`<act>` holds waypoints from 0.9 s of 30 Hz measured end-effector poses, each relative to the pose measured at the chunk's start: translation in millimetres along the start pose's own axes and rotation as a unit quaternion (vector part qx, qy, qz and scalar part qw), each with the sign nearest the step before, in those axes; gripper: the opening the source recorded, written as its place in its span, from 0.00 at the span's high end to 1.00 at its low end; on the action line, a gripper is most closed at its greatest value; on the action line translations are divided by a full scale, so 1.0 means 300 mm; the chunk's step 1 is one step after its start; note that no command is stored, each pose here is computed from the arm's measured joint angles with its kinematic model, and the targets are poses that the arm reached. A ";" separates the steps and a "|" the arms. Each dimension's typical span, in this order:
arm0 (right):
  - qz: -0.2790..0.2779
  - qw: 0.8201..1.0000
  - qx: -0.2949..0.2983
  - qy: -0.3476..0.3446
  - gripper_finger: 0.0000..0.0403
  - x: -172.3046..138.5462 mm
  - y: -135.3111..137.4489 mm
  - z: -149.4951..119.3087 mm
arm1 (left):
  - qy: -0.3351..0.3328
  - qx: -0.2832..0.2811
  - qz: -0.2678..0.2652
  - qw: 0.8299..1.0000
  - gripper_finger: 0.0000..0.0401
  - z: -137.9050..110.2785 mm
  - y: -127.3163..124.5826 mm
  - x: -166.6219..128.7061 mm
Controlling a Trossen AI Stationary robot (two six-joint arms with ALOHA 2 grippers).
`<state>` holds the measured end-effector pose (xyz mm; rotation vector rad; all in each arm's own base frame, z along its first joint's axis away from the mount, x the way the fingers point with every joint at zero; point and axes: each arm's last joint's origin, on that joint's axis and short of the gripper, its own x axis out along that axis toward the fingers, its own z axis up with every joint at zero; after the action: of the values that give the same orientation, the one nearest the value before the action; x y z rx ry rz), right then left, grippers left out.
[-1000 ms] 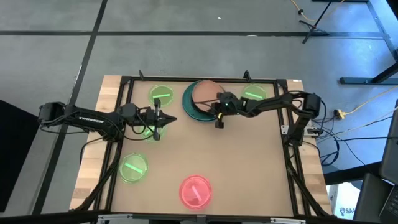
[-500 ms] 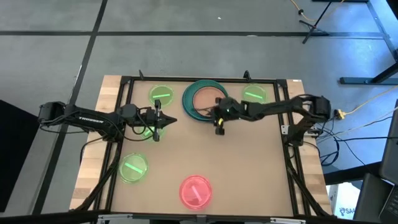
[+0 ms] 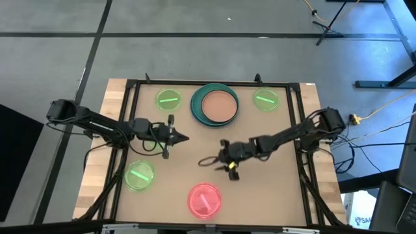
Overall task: Stack plastic plates
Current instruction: Stack the pink transparent plate on top of the orange plate
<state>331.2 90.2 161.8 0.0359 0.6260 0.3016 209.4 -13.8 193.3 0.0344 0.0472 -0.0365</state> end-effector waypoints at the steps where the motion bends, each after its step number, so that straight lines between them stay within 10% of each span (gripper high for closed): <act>1: 0.007 1.000 0.009 0.003 0.61 0.014 0.018 -0.011 | 0.005 -0.001 -0.004 1.000 0.99 -0.002 -0.006 0.008; 27: -0.001 0.975 0.218 0.041 0.61 0.211 0.173 -0.083 | 0.045 -0.046 -0.073 0.995 0.99 -0.043 -0.118 0.035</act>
<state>351.4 156.6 111.8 0.4466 0.7647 0.1592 218.0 -49.0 178.6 -0.0588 0.1413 -0.1796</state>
